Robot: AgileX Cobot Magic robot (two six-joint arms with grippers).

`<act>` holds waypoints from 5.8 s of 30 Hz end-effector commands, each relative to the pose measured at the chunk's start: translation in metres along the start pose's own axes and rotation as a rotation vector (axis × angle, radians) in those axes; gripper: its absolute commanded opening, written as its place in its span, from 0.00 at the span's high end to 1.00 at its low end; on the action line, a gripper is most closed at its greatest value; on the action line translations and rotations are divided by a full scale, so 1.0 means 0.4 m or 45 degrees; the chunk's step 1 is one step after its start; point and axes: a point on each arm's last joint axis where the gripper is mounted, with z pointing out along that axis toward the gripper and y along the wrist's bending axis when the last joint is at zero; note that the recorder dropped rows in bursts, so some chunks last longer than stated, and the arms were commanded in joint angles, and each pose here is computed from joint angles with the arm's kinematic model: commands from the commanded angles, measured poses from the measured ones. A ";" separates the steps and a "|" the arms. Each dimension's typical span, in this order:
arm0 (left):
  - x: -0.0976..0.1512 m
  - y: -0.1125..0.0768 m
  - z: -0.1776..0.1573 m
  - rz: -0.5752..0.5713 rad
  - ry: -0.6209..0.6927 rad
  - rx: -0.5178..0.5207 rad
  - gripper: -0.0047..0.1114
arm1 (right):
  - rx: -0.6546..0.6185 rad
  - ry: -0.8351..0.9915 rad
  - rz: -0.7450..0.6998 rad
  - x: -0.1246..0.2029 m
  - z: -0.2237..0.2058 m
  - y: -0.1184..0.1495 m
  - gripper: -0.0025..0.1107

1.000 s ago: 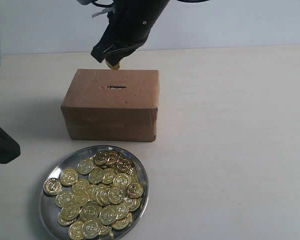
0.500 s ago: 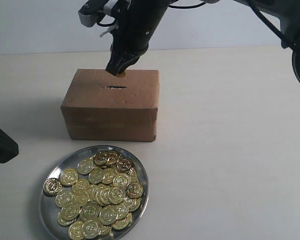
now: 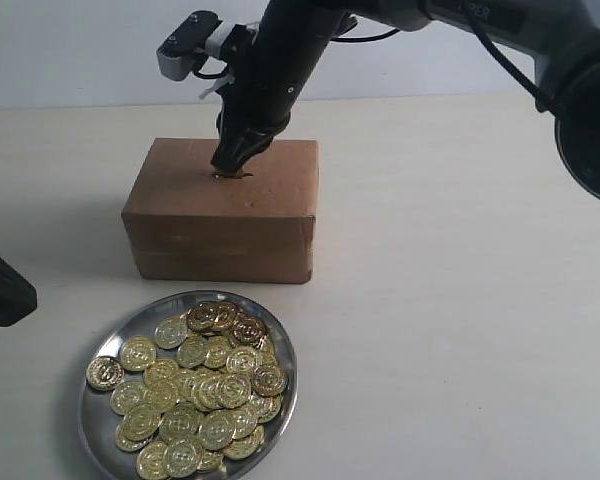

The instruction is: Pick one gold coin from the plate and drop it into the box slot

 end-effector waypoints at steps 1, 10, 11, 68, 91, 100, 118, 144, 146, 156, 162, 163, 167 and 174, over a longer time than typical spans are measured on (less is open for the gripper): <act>-0.002 -0.007 -0.002 -0.006 -0.021 0.019 0.96 | -0.002 -0.017 0.001 -0.002 0.002 -0.004 0.98; -0.002 -0.007 -0.002 -0.003 -0.020 0.018 0.96 | 0.008 -0.028 0.029 -0.004 0.002 -0.006 0.76; -0.002 -0.007 -0.002 -0.003 -0.020 0.018 0.96 | 0.010 -0.030 0.031 -0.005 -0.001 -0.005 0.73; 0.336 -0.087 0.191 -0.917 -1.251 -0.498 0.96 | 0.637 -1.326 0.770 0.774 -0.369 0.627 0.98; 0.332 -0.097 0.198 -0.554 -1.132 -0.599 0.96 | 0.703 -1.320 0.629 0.800 -0.350 0.641 0.98; 0.334 -0.099 0.202 -0.556 -1.111 -0.587 0.96 | 0.701 -1.322 0.634 0.800 -0.350 0.641 0.98; 0.334 -0.099 0.202 -0.556 -1.111 -0.587 0.96 | 1.064 -1.317 0.689 0.830 -0.377 0.621 0.98; 0.334 -0.099 0.202 -0.556 -1.111 -0.587 0.96 | 1.309 -1.176 0.693 0.859 -0.377 0.629 0.98; 0.334 -0.099 0.202 -0.556 -1.111 -0.587 0.96 | 1.314 -1.176 0.691 0.859 -0.378 0.629 0.98; 0.334 -0.099 0.202 -0.556 -1.111 -0.587 0.96 | 1.369 -1.153 0.915 0.884 -0.377 0.620 0.98; 0.334 -0.099 0.202 -0.556 -1.111 -0.587 0.96 | 1.330 -1.047 1.026 0.901 -0.359 0.621 0.98; 0.334 -0.099 0.202 -0.556 -1.111 -0.587 0.96 | 1.330 -1.047 1.026 0.901 -0.359 0.621 0.98; 0.334 -0.099 0.202 -0.556 -1.111 -0.587 0.96 | 1.330 -1.045 1.024 0.901 -0.358 0.621 0.98; 0.334 -0.099 0.202 -0.556 -1.111 -0.587 0.96 | 1.335 -1.041 1.013 0.901 -0.359 0.620 0.98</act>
